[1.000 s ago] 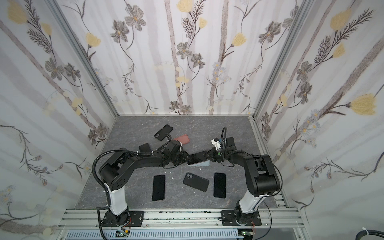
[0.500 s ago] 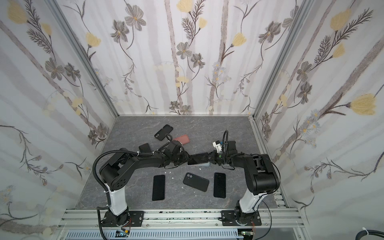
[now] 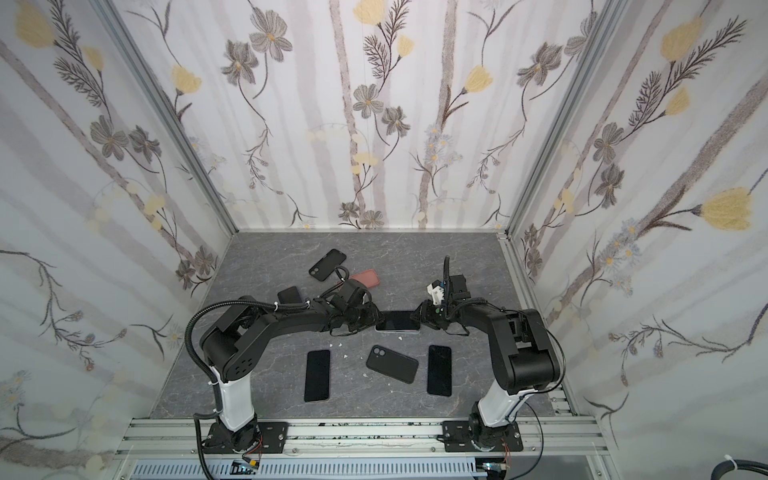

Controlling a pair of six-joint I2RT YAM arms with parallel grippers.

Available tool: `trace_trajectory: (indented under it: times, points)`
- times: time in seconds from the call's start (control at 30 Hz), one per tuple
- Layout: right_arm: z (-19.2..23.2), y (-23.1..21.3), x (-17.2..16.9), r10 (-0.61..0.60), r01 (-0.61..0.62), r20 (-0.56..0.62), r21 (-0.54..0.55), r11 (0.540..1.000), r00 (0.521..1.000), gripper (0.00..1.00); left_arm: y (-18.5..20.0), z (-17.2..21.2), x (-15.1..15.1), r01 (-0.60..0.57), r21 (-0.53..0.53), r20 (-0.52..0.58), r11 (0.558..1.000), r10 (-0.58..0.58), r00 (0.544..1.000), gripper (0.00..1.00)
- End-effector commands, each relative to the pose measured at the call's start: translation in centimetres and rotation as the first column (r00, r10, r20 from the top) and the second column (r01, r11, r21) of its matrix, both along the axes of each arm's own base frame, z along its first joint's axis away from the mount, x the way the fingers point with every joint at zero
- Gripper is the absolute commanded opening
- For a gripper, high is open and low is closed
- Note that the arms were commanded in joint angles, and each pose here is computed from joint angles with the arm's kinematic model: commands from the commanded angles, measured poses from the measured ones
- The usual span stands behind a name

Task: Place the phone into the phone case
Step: 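Lower the phone into the pale blue case and press it down with the right gripper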

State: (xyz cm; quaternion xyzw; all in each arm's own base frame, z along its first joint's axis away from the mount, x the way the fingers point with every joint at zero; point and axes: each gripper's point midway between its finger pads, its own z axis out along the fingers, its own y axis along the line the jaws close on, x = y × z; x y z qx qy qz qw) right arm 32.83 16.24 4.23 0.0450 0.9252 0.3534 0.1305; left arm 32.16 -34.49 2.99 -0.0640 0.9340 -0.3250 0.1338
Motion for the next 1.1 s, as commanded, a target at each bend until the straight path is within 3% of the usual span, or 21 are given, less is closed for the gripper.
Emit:
trace_trajectory:
  times: [0.0,0.27,0.53,1.07]
  points:
    - [0.4,-0.4,-0.2,0.015,-0.014,0.003,-0.056,0.998,1.0,0.4,1.2,-1.2,-0.8,0.007,0.072,-0.044,0.997,-0.004,0.999,0.44]
    - [2.0,-1.6,0.1,0.022,-0.018,0.022,-0.164,0.986,1.0,0.57,2.1,-0.3,0.2,-0.003,0.094,-0.016,0.996,0.005,1.0,0.45]
    - [4.1,-2.1,0.2,0.028,-0.015,0.064,-0.194,0.981,0.998,0.62,2.2,0.5,0.4,0.021,0.119,-0.001,0.993,-0.021,1.0,0.45]
    - [1.3,-0.7,-2.2,0.088,-0.088,-0.012,-0.101,0.991,0.996,0.28,1.5,-0.9,-0.6,0.101,0.137,-0.062,0.985,-0.093,0.994,0.35]
